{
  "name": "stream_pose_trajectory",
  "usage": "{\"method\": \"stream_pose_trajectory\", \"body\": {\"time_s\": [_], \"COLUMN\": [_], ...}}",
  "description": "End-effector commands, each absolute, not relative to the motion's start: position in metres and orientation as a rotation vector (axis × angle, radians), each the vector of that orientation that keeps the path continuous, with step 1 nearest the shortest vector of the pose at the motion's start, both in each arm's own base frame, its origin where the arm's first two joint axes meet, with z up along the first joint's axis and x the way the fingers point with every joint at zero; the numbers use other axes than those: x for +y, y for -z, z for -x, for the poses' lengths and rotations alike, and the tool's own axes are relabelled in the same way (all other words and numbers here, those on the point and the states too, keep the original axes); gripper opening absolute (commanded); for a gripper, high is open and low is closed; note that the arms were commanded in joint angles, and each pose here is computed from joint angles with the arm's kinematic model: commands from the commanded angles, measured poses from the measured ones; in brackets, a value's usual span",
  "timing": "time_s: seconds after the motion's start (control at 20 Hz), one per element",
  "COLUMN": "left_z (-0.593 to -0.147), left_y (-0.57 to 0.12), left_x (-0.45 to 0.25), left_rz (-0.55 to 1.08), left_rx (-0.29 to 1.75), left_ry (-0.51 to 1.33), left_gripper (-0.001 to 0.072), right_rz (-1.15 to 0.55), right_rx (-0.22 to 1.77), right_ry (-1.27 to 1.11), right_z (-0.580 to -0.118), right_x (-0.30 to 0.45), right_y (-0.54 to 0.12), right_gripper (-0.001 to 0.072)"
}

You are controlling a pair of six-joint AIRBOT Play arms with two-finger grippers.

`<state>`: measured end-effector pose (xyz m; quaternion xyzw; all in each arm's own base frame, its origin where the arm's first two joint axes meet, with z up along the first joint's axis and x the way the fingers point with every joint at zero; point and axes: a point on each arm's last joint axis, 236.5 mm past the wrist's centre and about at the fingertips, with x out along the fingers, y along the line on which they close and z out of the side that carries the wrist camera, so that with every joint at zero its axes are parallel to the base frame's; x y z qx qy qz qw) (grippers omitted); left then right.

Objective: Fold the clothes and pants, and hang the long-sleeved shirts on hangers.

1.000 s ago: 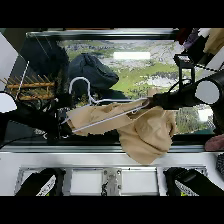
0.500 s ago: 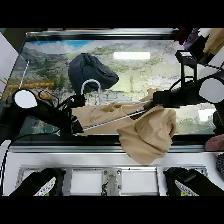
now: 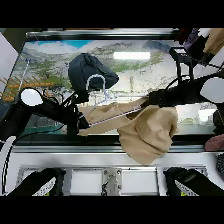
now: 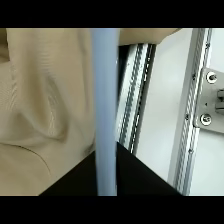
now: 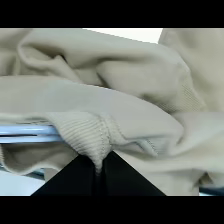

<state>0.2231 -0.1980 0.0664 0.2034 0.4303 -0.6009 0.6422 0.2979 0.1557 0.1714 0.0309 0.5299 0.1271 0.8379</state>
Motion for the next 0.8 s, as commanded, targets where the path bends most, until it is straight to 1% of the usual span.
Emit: {"method": "stream_pose_trajectory", "body": {"time_s": [0.0,0.25,0.4,0.5,0.75], "left_z": [-0.225,-0.222,-0.216,-0.211,-0.21], "left_y": [-0.067,-0.067,-0.067,-0.066,-0.067], "left_x": [-0.2,-0.2,-0.198,-0.193,-0.181], "left_rz": [-0.471,-0.472,-0.473,-0.473,-0.44], "left_rx": [0.959,0.966,0.985,1.008,1.043], "left_ry": [1.379,1.389,1.409,1.418,1.409], "left_gripper": [0.0021,0.0022,0.0021,0.0021,0.0021], "right_rz": [-0.052,-0.065,-0.068,-0.077,0.033], "right_rx": [1.052,0.986,0.965,0.959,1.023], "right_ry": [-0.389,-0.572,-0.593,-0.519,-0.195], "right_z": [-0.299,-0.292,-0.294,-0.3,-0.298], "right_x": [0.187,0.243,0.254,0.24,0.158], "right_y": [-0.184,-0.196,-0.201,-0.205,-0.2], "right_gripper": [0.0033,0.0033,0.0033,0.0033,0.0033]}}
